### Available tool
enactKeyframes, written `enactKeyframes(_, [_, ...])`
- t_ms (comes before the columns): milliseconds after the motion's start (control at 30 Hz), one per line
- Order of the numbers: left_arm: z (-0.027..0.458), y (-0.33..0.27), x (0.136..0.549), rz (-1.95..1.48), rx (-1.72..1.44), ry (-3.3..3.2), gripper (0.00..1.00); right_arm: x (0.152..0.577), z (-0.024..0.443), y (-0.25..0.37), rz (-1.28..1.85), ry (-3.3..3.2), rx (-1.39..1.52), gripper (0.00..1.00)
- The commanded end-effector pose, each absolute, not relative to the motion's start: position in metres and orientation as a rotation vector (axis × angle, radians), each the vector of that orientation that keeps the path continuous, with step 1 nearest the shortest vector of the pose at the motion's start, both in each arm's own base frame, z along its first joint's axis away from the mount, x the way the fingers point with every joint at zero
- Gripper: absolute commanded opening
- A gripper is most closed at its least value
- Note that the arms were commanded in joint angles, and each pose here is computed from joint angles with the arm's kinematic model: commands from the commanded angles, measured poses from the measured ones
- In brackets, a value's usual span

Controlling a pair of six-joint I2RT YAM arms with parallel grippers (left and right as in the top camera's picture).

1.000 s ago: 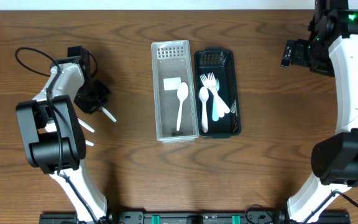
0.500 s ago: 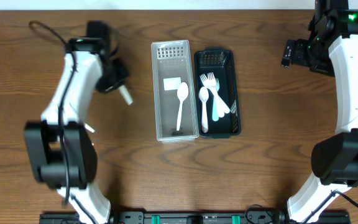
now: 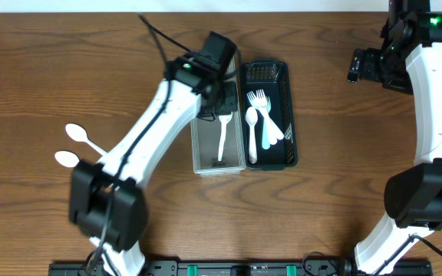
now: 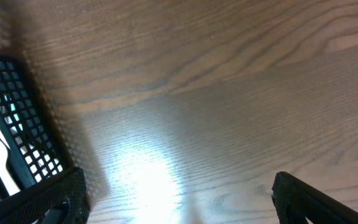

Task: Pack container
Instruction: 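Lower the second spoon into the white basket and release it, then move the left gripper to the third white spoon and grasp it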

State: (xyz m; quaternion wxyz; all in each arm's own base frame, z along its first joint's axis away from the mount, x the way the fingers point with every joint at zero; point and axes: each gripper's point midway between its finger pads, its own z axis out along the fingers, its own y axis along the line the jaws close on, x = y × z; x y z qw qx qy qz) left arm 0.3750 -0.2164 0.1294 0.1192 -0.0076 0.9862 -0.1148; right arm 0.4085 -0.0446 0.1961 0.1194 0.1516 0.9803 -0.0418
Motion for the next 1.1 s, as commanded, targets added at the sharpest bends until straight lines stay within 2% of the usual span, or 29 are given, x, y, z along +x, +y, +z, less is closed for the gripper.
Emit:
enactKeyframes(0, [0.104,-0.207,0.376,-0.261,-0.04,2.939,0.26,0.407,0.192,-0.044,-0.122,2.884,0.428,0.99])
enactKeyframes(133, [0.098,-0.204,0.378,-0.25,-0.052,2.951,0.38,0.407,0.192,-0.044,-0.122,2.885,0.429,0.99])
enactKeyframes(233, [0.114,-0.199,0.379,-0.263,-0.017,2.919,0.39,0.407,0.192,-0.044,-0.122,2.885,0.428,0.99])
enactKeyframes(333, [0.151,-0.181,0.385,-0.269,-0.047,2.827,0.39,0.407,0.192,-0.044,-0.123,2.884,0.43,0.99])
enactKeyframes(467, [0.205,-0.12,0.396,-0.162,-0.261,2.652,0.39,0.407,0.192,-0.047,-0.125,2.885,0.429,0.99])
enactKeyframes(600, [0.233,-0.038,0.394,-0.038,-0.544,2.542,0.41,0.407,0.192,-0.05,-0.126,2.883,0.439,0.99])
enactKeyframes(700, [0.226,0.02,0.382,0.016,-0.818,2.526,0.47,0.407,0.192,-0.05,-0.126,2.883,0.439,0.99])
enactKeyframes(800, [0.203,0.068,0.365,0.071,-1.099,2.511,0.58,0.407,0.192,-0.05,-0.126,2.882,0.439,0.99])
enactKeyframes(933, [0.162,0.108,0.342,0.117,-1.407,2.489,0.62,0.408,0.192,-0.05,-0.126,2.88,0.439,0.99])
enactKeyframes(1067, [0.115,0.123,0.332,0.111,-1.539,2.526,0.62,0.408,0.192,-0.05,-0.127,2.881,0.422,0.99])
